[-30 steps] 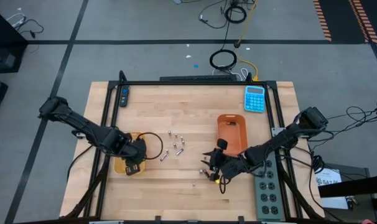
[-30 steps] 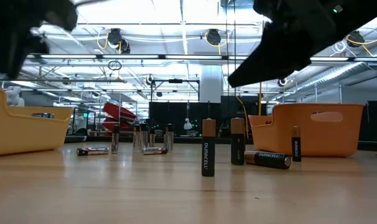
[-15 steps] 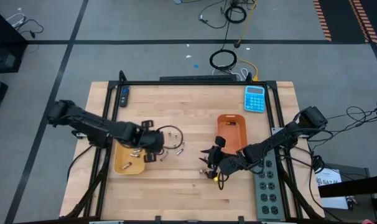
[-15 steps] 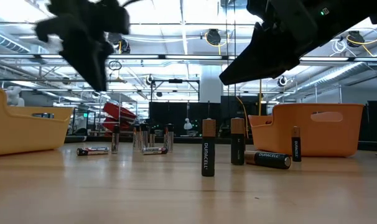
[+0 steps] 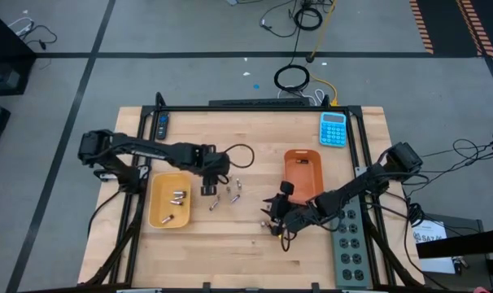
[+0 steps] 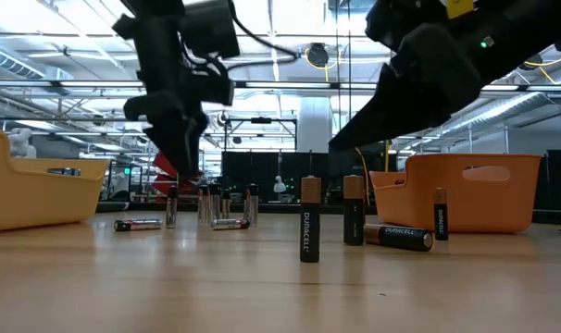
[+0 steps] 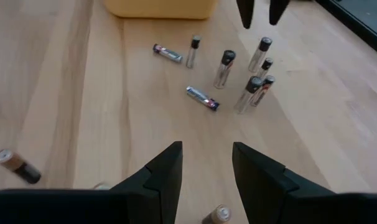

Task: Sort batteries
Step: Put the silver battery into the yellow bin

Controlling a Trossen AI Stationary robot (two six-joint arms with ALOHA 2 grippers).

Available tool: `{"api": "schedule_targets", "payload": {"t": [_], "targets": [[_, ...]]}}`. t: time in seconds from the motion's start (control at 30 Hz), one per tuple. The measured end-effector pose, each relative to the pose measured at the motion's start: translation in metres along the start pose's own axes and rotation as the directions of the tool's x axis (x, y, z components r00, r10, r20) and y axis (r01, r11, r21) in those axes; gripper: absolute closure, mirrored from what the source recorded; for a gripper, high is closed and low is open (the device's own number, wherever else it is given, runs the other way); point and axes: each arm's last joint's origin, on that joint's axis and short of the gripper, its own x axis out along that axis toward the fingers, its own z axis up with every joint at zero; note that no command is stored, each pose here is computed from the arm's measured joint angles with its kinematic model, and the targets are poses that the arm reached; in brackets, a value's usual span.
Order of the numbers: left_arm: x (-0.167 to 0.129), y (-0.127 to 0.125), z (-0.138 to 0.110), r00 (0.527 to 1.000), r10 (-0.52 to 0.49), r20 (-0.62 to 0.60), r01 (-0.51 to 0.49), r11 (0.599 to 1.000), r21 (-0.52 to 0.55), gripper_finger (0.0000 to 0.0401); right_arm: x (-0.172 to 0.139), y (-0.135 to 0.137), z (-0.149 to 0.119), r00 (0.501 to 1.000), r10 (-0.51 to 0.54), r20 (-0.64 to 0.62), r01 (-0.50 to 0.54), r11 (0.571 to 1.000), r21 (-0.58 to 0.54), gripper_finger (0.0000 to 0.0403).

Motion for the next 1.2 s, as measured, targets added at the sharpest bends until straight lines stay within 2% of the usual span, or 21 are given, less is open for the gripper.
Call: {"api": "schedule_targets", "payload": {"t": [0.1,0.47,0.77,1.0,1.2], "targets": [[0.008,0.005,0.0,0.999,-0.039,-0.022,0.038,0.999,-0.013,0.0219,-0.002,0.002,-0.001,1.0,0.007,0.001,-0.007,1.0,-0.004,0.0271],[0.03,0.009,0.005,0.998,-0.062,-0.029,0.063,0.998,0.012,0.0219,-0.002,0.003,-0.001,1.0,0.005,0.002,-0.005,1.0,0.008,0.0271],[0.033,0.019,0.01,0.996,-0.081,0.026,0.082,0.997,-0.013,0.0223,-0.003,0.003,-0.001,1.0,0.006,0.002,-0.006,1.0,0.01,0.0271],[0.04,0.019,0.004,0.992,-0.118,0.037,0.119,0.993,-0.026,0.0263,-0.003,0.003,-0.001,1.0,0.005,0.002,-0.005,1.0,0.01,0.0271],[0.049,0.017,-0.003,0.99,-0.129,0.056,0.131,0.991,-0.031,0.0328,-0.003,0.003,-0.001,1.0,0.005,0.003,-0.005,1.0,0.01,0.0271]]}}
